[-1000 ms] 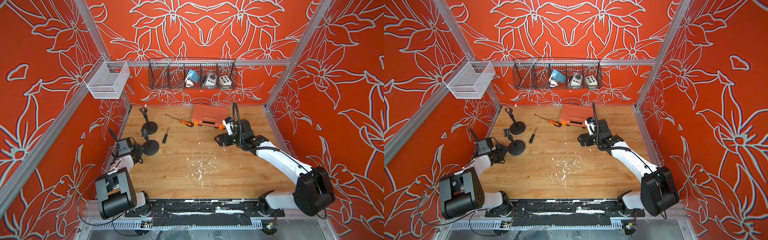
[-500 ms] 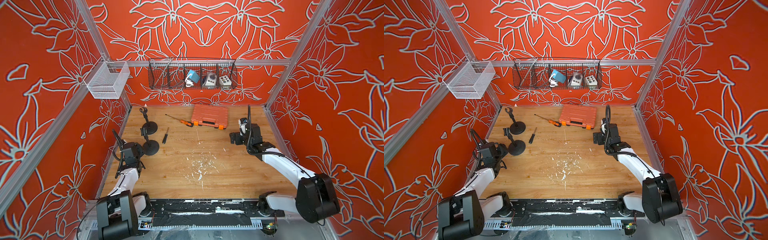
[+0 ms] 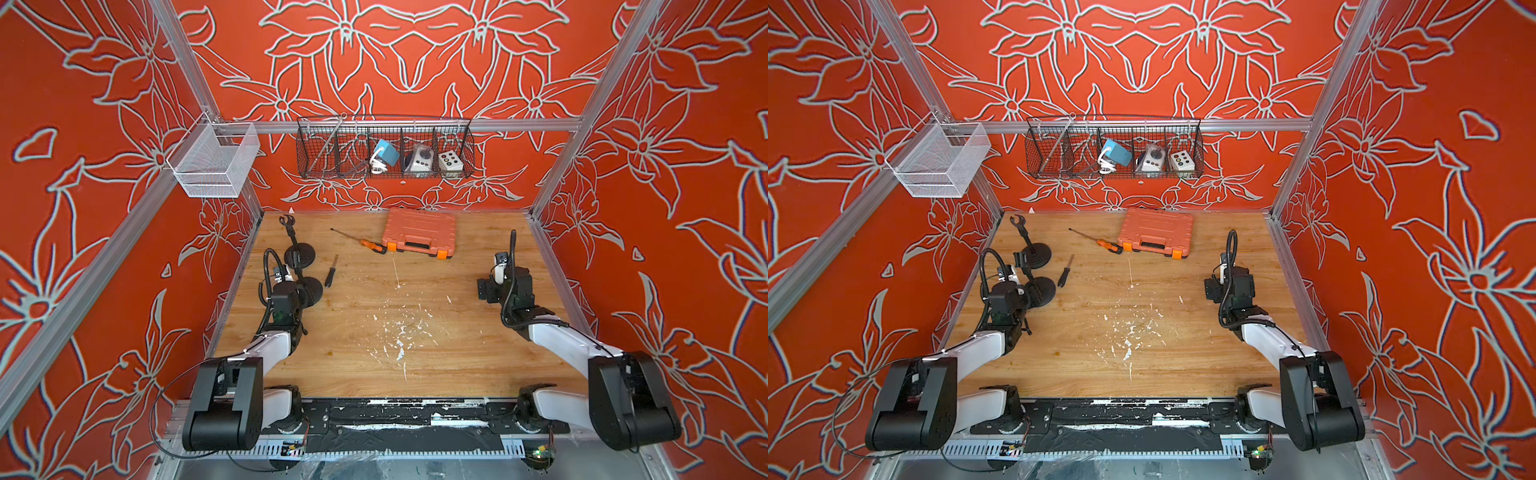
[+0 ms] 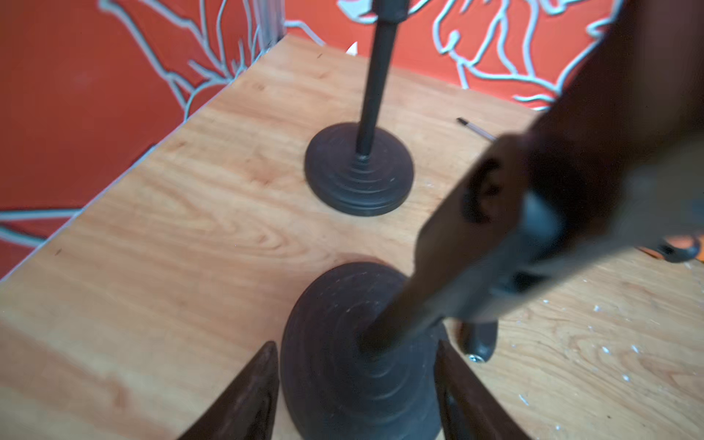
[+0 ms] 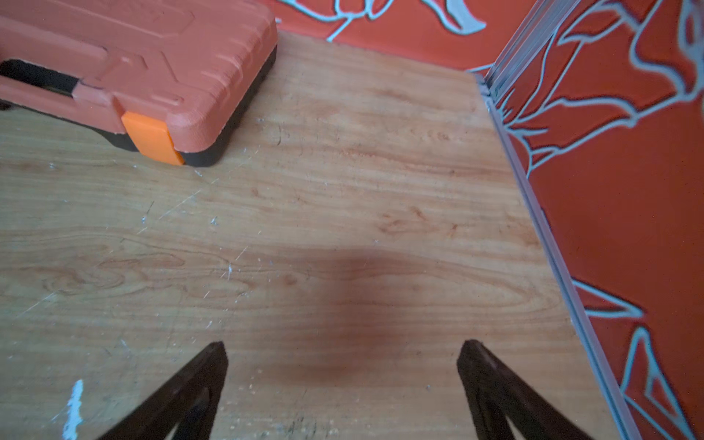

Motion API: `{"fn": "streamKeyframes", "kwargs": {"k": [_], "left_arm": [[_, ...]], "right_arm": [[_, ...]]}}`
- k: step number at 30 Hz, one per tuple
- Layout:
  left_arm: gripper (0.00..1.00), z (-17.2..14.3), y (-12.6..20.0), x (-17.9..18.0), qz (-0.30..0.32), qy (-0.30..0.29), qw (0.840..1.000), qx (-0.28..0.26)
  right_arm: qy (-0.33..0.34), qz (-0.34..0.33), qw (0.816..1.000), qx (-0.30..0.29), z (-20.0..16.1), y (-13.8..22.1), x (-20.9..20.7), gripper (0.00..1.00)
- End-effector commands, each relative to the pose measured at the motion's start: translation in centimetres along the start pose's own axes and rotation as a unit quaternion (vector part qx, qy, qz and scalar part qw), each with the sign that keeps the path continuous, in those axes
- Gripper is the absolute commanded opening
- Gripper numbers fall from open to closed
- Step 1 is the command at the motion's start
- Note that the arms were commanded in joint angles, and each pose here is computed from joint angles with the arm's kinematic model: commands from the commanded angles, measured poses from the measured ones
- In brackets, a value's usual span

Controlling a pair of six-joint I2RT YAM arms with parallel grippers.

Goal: Assemble a microphone stand
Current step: Reset both arms

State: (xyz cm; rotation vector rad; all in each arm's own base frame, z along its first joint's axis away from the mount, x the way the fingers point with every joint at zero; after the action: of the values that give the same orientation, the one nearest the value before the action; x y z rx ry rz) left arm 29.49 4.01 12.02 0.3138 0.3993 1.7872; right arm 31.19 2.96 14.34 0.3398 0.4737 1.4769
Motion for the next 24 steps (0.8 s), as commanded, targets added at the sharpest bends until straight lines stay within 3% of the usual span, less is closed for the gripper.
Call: {"fn": "streamKeyframes", "kwargs": {"k": [1, 13, 19, 24], "left_arm": [[0.64, 0.3, -0.3, -1.3, -0.048, -0.037, 0.997, -0.037], [0.66, -0.6, -1.2, -2.1, -0.081, -0.053, 0.995, -0.026], [0.72, -0.5, -1.4, -2.7, -0.103, -0.064, 0.992, -0.02], [0.82, -0.5, -1.4, -3.1, -0.119, -0.07, 0.99, -0.017]], "right_arm": [[0.033, 0.013, 0.997, -0.063, 0.4, -0.1, 0.2, 0.97], [-0.01, 0.04, 0.998, -0.05, -1.0, -2.0, -1.2, 0.97], [-0.042, 0.024, 0.995, -0.087, -2.3, -2.0, -2.3, 0.98], [-0.041, 0.027, 0.995, -0.081, -2.2, -2.1, -2.2, 0.98]]}}
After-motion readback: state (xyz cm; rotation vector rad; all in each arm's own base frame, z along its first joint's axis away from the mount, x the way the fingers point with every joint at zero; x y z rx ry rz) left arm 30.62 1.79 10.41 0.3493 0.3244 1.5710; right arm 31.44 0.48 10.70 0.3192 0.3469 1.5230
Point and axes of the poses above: each gripper's point midway between its finger pads, its own y axis back along the fingers, its own x axis along the line the jaws close on, z = x × y, the point moved 6 cm from there along y, back along the fingers, and after that the axes turned 8 degrees about -y, right-handed, at the moved point
